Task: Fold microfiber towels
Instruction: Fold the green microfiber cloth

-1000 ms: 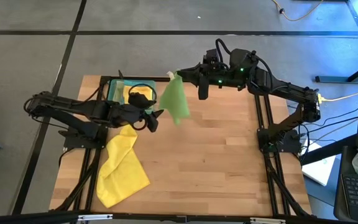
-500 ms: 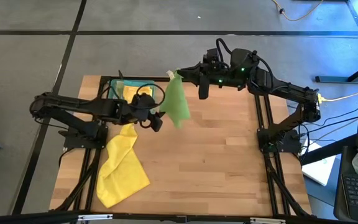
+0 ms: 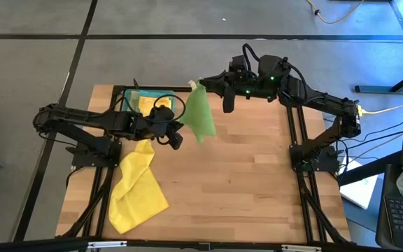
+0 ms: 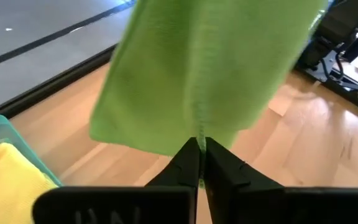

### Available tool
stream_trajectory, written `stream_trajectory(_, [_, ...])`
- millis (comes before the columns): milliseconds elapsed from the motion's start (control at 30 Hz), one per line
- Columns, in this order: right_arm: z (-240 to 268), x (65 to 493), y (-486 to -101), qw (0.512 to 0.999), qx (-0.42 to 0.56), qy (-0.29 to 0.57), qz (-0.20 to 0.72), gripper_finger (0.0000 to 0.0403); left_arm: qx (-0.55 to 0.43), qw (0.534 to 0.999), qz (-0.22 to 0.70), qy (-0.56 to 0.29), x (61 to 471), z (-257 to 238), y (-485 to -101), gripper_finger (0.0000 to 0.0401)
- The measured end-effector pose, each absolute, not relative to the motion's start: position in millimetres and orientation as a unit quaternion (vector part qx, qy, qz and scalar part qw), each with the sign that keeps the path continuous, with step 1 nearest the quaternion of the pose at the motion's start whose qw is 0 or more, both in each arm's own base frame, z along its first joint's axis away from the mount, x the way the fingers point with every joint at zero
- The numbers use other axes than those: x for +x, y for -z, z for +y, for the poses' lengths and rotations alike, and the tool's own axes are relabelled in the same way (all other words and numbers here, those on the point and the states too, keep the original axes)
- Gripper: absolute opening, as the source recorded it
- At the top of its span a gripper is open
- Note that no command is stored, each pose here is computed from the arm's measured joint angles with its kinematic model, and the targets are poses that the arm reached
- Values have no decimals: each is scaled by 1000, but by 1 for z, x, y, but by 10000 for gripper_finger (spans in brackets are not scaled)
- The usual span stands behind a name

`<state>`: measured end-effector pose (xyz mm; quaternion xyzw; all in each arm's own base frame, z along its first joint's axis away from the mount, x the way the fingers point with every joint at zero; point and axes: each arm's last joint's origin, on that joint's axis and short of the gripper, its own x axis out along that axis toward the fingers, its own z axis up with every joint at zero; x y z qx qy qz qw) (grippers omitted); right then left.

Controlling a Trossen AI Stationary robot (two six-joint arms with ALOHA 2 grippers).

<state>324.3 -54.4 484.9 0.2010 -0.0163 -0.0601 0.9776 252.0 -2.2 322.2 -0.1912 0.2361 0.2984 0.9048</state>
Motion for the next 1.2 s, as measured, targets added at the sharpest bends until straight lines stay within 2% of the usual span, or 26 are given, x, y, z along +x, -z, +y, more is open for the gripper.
stream_trajectory(300, [-62, 322, -473, 974, 204, 86, 44, 10, -205, 913, 227, -270, 242, -7, -332, 0])
stream_trajectory(600, [-66, 319, -472, 976, 187, 94, 54, 10, -235, 905, 221, -277, 205, -4, -348, 0])
stream_trajectory(700, [-65, 316, -471, 975, 196, 86, 65, 10, -255, 910, 203, -256, 191, -3, -357, 0])
stream_trajectory(933, [-58, 290, -472, 970, 194, 66, 128, 10, -295, 919, 170, -200, 162, -4, -374, 0])
stream_trajectory(1100, [-62, 268, -474, 962, 168, 150, 154, 10, -283, 925, 122, -223, 145, -1, -384, 0])
stream_trajectory(1200, [-63, 257, -479, 965, 168, 136, 150, 10, -284, 926, 82, -236, 136, 2, -391, 0])
